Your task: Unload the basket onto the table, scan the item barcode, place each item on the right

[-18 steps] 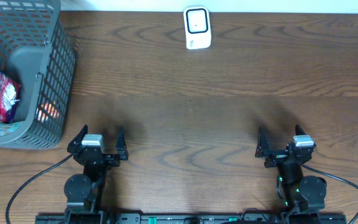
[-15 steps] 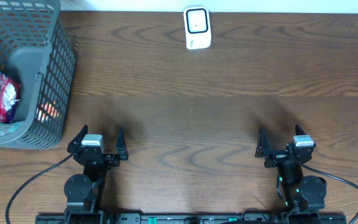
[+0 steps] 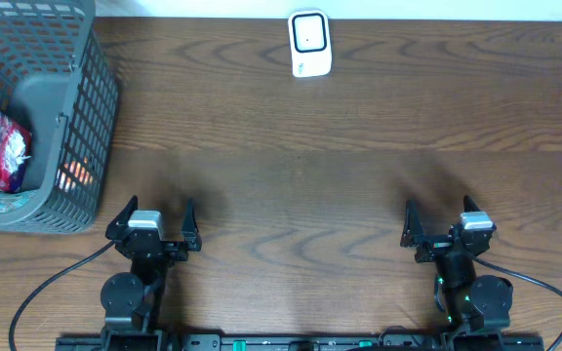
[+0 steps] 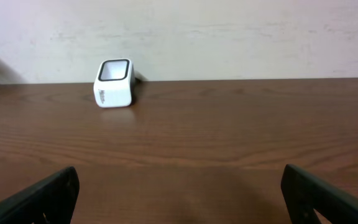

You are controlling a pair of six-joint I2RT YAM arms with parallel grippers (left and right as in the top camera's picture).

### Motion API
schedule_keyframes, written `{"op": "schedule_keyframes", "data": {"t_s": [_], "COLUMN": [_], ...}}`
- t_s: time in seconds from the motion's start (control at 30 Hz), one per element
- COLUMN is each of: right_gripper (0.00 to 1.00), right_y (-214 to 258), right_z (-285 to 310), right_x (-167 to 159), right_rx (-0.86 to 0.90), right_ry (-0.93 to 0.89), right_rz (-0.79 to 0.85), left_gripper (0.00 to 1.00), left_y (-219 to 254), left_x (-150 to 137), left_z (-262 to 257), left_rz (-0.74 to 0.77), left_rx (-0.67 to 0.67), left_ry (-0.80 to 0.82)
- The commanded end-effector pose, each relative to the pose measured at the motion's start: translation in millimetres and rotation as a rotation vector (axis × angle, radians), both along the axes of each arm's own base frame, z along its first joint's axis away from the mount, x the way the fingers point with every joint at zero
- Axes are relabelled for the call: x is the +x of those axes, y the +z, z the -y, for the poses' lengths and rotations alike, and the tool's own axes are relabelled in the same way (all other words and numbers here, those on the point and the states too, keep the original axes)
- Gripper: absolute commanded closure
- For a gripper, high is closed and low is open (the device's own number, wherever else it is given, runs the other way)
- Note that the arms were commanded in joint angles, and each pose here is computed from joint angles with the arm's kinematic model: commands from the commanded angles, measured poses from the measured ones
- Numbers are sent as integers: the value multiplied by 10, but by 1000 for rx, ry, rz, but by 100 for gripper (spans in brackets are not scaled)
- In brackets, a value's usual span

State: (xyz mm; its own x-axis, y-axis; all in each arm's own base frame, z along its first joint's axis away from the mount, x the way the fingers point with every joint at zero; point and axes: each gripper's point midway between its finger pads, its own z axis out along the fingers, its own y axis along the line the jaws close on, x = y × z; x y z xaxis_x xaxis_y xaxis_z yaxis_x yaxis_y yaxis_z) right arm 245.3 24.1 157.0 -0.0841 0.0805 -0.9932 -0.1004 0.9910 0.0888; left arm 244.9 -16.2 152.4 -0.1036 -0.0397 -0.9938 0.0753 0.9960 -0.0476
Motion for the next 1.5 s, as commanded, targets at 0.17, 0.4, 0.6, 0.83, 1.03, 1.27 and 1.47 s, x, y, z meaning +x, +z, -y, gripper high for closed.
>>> {"op": "schedule_keyframes", "data": {"t_s": [0.17, 0.4, 0.6, 0.83, 1.03, 1.27, 1.47], "right_gripper": [1, 1, 1, 1, 1, 1, 1], "right_y": [-6, -6, -6, -6, -6, -5, -6], "right_z": [-14, -14, -14, -14, -14, -14, -14], "right_x": [-4, -4, -4, -4, -4, -4, -4], "right_rx": [-6, -6, -6, -6, -6, -6, -6], "right_ry": [5, 5, 5, 5, 5, 5, 5], "right_rz": [0, 0, 0, 0, 0, 1, 0], "left_gripper": [2, 2, 2, 2, 2, 2, 2], "left_y": [-139, -139, -139, -139, -139, -139, 421], "left_x": [-14, -14, -14, -14, -14, -14, -57], "left_z": [16, 16, 16, 17, 16, 16, 341], "left_rz": [-46, -46, -46, -46, -46, -46, 165], "left_rx": [8, 8, 8, 8, 8, 8, -102], "left_ry": [-13, -13, -13, -13, -13, -13, -203]}}
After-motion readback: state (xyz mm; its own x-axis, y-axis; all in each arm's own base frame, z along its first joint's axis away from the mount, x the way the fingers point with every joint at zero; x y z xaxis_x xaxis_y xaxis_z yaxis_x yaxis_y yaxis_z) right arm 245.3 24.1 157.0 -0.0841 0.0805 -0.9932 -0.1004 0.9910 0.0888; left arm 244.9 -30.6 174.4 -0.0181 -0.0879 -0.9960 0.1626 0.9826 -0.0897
